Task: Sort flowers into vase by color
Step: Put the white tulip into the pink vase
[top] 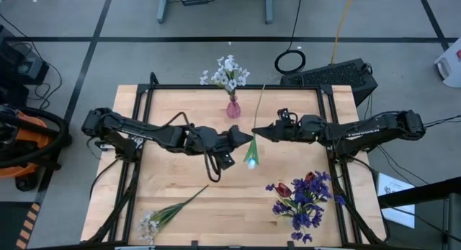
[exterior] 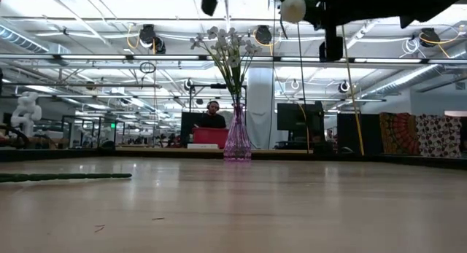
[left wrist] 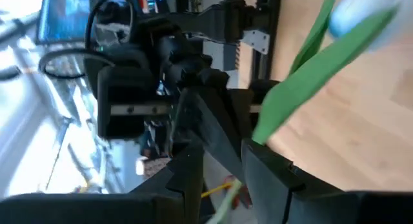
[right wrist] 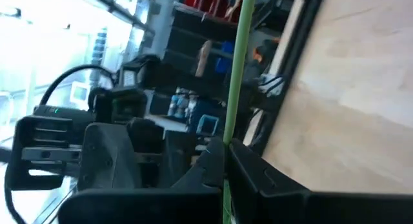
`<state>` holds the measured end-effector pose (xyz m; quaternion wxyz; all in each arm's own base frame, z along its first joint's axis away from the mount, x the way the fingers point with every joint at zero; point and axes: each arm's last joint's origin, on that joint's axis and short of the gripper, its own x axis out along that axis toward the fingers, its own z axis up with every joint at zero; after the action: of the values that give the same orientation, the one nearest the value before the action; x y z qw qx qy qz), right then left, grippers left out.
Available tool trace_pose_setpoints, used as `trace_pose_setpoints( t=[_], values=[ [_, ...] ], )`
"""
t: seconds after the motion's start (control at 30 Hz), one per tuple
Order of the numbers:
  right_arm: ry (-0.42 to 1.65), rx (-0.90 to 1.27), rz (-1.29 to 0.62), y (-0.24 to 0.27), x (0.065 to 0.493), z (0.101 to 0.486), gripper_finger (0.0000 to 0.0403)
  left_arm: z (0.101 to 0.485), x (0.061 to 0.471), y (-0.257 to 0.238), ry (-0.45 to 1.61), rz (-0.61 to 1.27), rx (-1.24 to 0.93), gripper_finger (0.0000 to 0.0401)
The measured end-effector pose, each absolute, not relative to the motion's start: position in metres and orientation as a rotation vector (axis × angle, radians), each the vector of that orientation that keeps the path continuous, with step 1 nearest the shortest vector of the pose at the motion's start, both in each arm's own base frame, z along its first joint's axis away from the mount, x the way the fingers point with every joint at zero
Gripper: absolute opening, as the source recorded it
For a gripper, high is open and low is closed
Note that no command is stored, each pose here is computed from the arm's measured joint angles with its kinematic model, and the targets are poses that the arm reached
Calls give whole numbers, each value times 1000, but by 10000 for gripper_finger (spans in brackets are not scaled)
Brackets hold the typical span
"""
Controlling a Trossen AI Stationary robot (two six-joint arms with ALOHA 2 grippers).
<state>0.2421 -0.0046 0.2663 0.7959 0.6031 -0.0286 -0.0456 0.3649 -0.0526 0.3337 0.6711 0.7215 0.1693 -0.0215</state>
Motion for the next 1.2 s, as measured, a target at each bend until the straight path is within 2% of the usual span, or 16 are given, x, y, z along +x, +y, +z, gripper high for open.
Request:
trace_pose_setpoints(
  t=[0.23, 0.77, 1.2],
  values=[
    [-76, 1239, -14, -3, 249, 291, 0, 336, 371, -54, 380, -60, 1769, 113],
    [-29, 1278, 48, -2, 249, 294, 0, 336, 369, -55, 470, -61, 1983, 113],
    [-49, 1277, 12, -5, 249, 293, 0, 336, 370, -56, 412, -98, 1979, 113]
  ],
)
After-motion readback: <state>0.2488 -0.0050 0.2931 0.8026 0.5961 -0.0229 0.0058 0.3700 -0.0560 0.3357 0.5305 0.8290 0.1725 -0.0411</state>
